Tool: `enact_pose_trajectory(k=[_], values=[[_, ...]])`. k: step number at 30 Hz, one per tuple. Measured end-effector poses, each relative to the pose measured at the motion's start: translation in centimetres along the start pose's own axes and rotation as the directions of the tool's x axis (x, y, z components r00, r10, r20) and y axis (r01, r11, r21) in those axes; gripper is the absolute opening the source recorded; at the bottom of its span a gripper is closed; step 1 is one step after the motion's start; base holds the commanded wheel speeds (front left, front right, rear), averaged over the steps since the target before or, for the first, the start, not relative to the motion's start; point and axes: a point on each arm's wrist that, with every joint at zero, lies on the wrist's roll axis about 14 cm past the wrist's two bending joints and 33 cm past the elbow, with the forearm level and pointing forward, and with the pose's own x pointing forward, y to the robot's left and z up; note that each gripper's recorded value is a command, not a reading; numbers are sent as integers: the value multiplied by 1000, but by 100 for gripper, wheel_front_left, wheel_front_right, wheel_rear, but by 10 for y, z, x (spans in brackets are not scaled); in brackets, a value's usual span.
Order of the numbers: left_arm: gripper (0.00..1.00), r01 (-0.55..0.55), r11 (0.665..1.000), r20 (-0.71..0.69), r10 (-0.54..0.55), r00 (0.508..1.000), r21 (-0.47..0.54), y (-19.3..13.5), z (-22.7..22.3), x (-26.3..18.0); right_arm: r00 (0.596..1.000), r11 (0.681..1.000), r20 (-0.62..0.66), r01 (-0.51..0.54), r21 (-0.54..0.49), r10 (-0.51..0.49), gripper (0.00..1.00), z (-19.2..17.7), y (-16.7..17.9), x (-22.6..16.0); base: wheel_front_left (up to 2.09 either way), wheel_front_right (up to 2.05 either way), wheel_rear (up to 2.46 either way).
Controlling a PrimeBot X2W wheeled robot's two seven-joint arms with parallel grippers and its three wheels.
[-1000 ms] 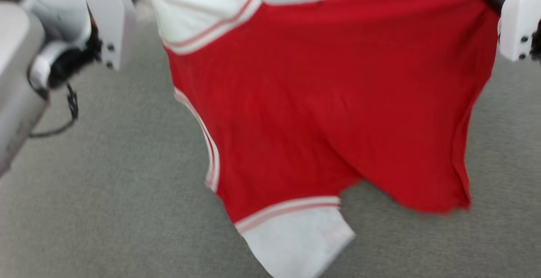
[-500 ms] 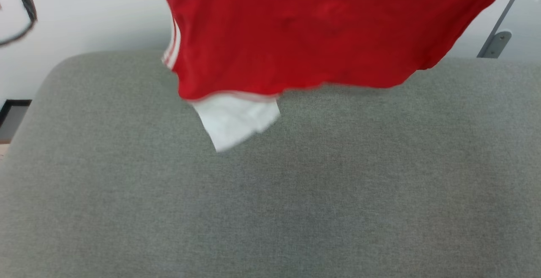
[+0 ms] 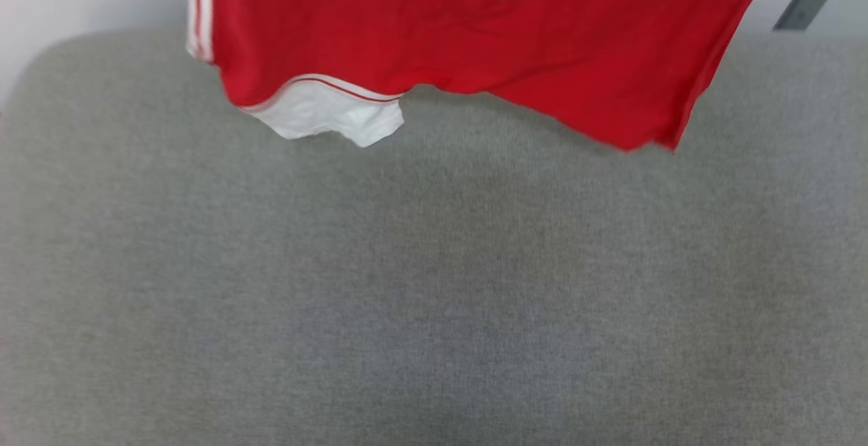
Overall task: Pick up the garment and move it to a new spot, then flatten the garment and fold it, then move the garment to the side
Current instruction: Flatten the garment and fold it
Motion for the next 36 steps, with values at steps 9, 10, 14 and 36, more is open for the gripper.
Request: enact_pose_trajectory(k=[9, 10, 14, 36], values=[[0, 4, 1000, 54, -5, 999, 22, -12, -45, 57, 998, 998, 38, 49, -29, -48, 0, -42, -5, 51, 0, 0, 0], [0, -7, 1000, 65, 6, 998, 20, -13, -51, 63, 997, 998, 49, 53, -33, -51, 0, -48, -5, 57, 0, 0, 0], [0, -77, 997, 187, 74, 980, 11, -8, -51, 84, 977, 989, 200, 98, -114, -74, 0, -45, -12, 76, 0, 0, 0], [0, 140, 988, -204, -151, 967, -66, -76, -239, 6, 985, 992, -158, -89, -93, 74, 0, -221, 51, 41, 0, 0, 0]])
